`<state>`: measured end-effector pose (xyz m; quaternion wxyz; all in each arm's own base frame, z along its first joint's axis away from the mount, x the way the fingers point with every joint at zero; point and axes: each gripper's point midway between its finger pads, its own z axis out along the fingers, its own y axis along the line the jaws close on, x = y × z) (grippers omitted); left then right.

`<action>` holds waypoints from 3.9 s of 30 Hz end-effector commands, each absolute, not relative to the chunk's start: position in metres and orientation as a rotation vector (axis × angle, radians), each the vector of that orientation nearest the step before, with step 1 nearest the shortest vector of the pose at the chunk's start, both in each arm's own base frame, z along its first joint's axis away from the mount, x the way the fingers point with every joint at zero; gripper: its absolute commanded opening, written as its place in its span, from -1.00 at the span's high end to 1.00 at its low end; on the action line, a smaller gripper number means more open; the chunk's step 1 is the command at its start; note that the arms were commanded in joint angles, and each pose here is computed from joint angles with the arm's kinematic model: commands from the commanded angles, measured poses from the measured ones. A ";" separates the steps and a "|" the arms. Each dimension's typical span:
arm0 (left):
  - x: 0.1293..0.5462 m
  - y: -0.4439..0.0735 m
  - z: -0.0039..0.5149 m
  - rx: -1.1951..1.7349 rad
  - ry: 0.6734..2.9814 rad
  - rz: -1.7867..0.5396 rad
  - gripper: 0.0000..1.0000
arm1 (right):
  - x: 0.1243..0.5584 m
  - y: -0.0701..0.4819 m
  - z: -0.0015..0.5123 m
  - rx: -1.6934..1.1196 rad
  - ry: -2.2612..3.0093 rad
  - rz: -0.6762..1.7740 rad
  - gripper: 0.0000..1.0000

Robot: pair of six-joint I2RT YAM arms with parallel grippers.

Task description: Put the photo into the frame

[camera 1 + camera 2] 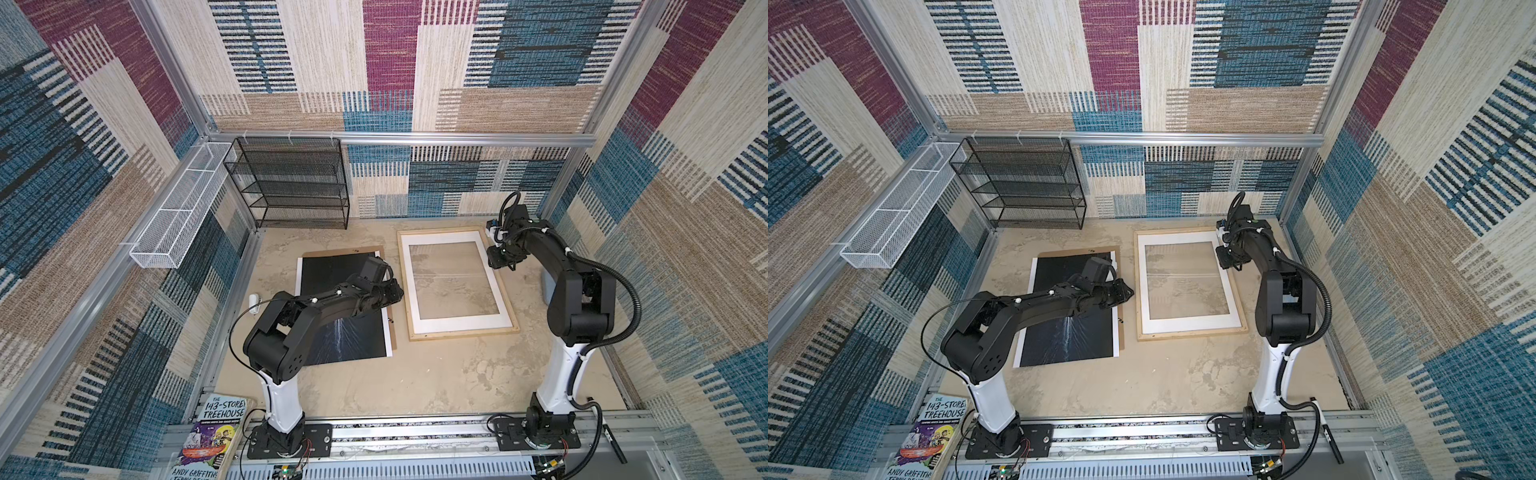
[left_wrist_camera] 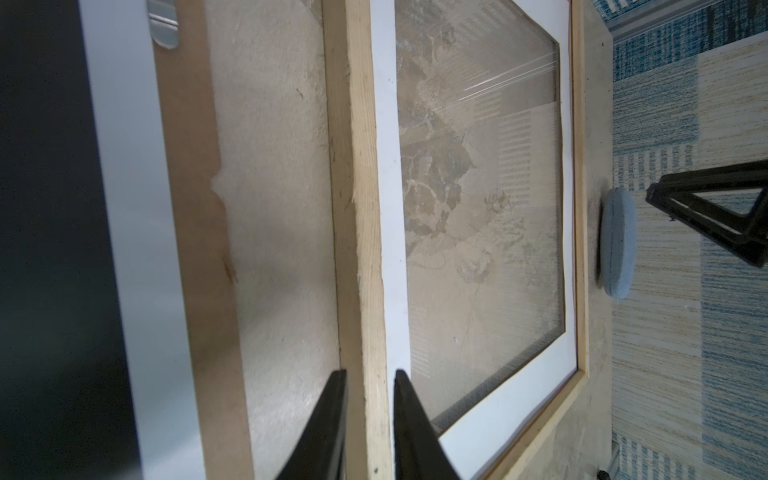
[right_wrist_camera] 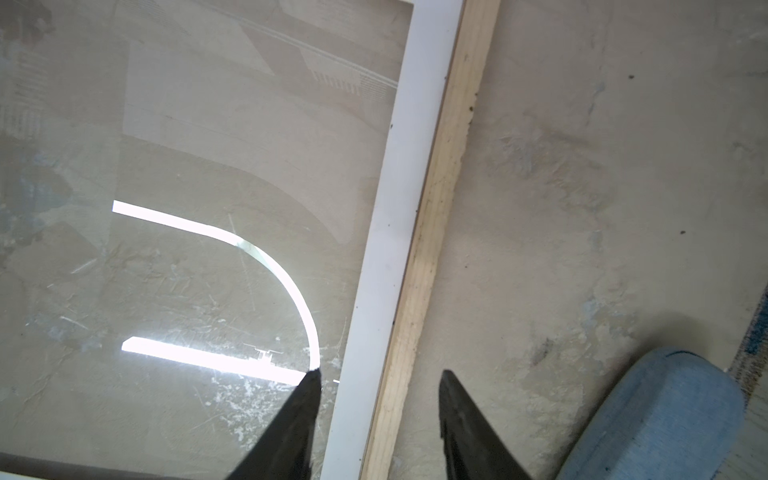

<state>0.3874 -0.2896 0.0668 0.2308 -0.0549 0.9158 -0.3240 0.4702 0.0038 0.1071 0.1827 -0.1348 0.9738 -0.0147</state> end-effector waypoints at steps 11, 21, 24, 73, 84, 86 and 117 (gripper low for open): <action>0.385 -0.270 0.075 -0.100 2.531 -0.740 0.32 | 0.491 -0.006 0.153 -0.207 2.598 -0.112 -0.23; 0.364 -0.193 0.093 -0.095 2.607 -0.213 0.17 | 0.492 0.043 0.166 -0.121 2.480 0.111 -0.32; 0.354 -0.171 0.092 -0.115 2.620 -0.112 0.11 | 0.484 0.087 0.167 -0.153 2.430 0.300 -0.29; 0.308 -0.113 0.001 -0.557 2.794 -0.333 0.01 | 0.396 0.318 0.052 -0.396 2.601 0.665 -0.24; 0.322 -0.081 0.047 -0.525 2.689 -0.095 -0.12 | 0.389 0.328 0.061 -0.418 2.572 0.782 -0.23; 0.325 -0.066 0.057 -0.530 2.668 -0.029 -0.16 | 0.388 0.332 0.065 -0.416 2.562 0.817 -0.23; 0.356 0.042 0.033 -0.819 2.606 -0.241 -0.32 | 0.376 0.354 0.037 -0.397 2.615 0.939 -0.23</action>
